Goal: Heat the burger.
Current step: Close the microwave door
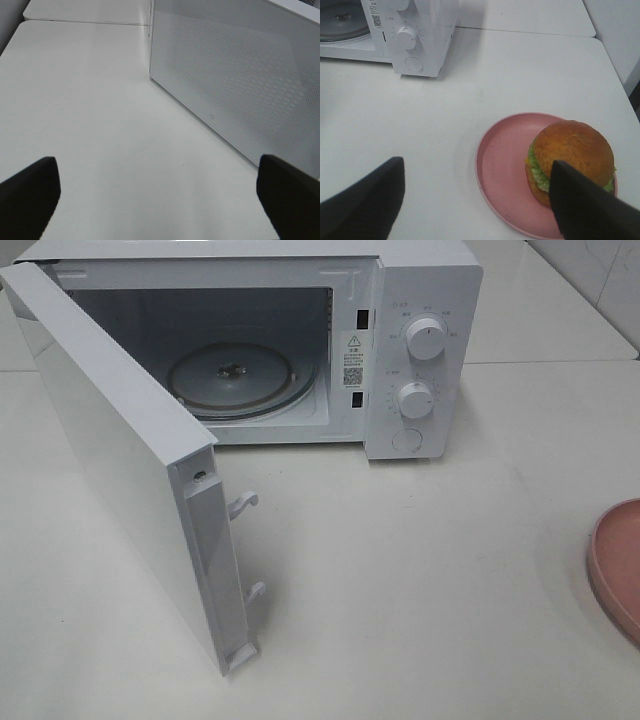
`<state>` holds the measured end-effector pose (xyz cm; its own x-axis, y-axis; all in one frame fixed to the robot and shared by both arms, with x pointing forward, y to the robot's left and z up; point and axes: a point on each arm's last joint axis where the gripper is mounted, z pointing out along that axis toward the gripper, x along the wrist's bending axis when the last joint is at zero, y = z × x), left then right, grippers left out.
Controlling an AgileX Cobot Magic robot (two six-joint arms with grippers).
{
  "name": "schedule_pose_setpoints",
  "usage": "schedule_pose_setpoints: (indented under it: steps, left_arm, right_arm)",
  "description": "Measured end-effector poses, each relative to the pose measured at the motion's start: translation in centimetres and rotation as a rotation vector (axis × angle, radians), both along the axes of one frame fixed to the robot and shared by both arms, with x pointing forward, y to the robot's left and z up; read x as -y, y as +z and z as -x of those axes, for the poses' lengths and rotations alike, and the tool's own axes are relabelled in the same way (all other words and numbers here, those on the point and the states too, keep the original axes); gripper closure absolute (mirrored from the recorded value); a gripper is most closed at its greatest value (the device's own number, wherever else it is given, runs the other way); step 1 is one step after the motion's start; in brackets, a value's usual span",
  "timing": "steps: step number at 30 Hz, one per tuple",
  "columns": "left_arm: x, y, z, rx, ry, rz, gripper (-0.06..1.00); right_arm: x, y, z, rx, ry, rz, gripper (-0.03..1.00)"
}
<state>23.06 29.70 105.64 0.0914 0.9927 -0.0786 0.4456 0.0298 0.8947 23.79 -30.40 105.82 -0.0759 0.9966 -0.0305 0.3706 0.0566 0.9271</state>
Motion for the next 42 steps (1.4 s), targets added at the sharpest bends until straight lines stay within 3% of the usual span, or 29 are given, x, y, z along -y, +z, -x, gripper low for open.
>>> schedule_pose_setpoints:
  steps: [17, 28, 31, 32, 33, 34, 35, 37, 38, 39, 40, 41, 42]
  left_arm:
    - [0.0, 0.0, 0.0, 0.0, 0.0, 0.0, -0.05]
    - [0.2, 1.5, -0.2, 0.028, -0.004, 0.051, -0.01]
    - [0.3, 2.0, -1.2, 0.036, 0.001, 0.053, 0.09]
    - [0.3, 2.1, -1.5, 0.037, 0.003, 0.053, 0.2]
    - [0.3, 2.1, -1.5, 0.037, 0.003, 0.053, 0.2]
    - [0.3, 2.3, -2.0, 0.036, 0.005, 0.054, 0.27]
    - [0.3, 2.4, -2.3, 0.037, 0.006, 0.054, 0.4]
    - [0.3, 2.6, -2.9, 0.042, 0.012, 0.049, 0.46]
    - [0.2, 2.7, -3.2, 0.045, 0.016, 0.043, 0.59]
    - [0.2, 2.7, -3.2, 0.045, 0.016, 0.043, 0.59]
    - [0.2, 2.9, -4.0, 0.054, 0.026, 0.029, 0.72]
    - [0.2, 2.9, -4.0, 0.054, 0.026, 0.029, 0.72]
    - [0.1, 3.1, -4.4, 0.065, 0.03, 0.024, 0.79]
  right_arm:
    - [0.0, 0.0, 0.0, 0.0, 0.0, 0.0, 0.2]
    - [0.0, 0.0, 0.0, 0.0, 0.0, 0.0, 0.2]
    - [0.0, 0.0, 0.0, 0.0, 0.0, 0.0, 0.2]
    - [0.0, 0.0, 0.0, 0.0, 0.0, 0.0, 0.2]
    - [0.0, 0.0, 0.0, 0.0, 0.0, 0.0, 0.2]
    - [0.0, 0.0, 0.0, 0.0, 0.0, 0.0, 0.2]
    - [0.0, 0.0, 0.0, 0.0, 0.0, 0.0, 0.2]
    - [0.0, 0.0, 0.0, 0.0, 0.0, 0.0, 0.2]
    - [0.0, 0.0, 0.0, 0.0, 0.0, 0.0, 0.2]
    - [0.0, 0.0, 0.0, 0.0, 0.0, 0.0, 0.2]
    - [0.0, 0.0, 0.0, 0.0, 0.0, 0.0, 0.2]
    - [0.0, 0.0, 0.0, 0.0, 0.0, 0.0, 0.2]
    - [0.0, 0.0, 0.0, 0.0, 0.0, 0.0, 0.2]
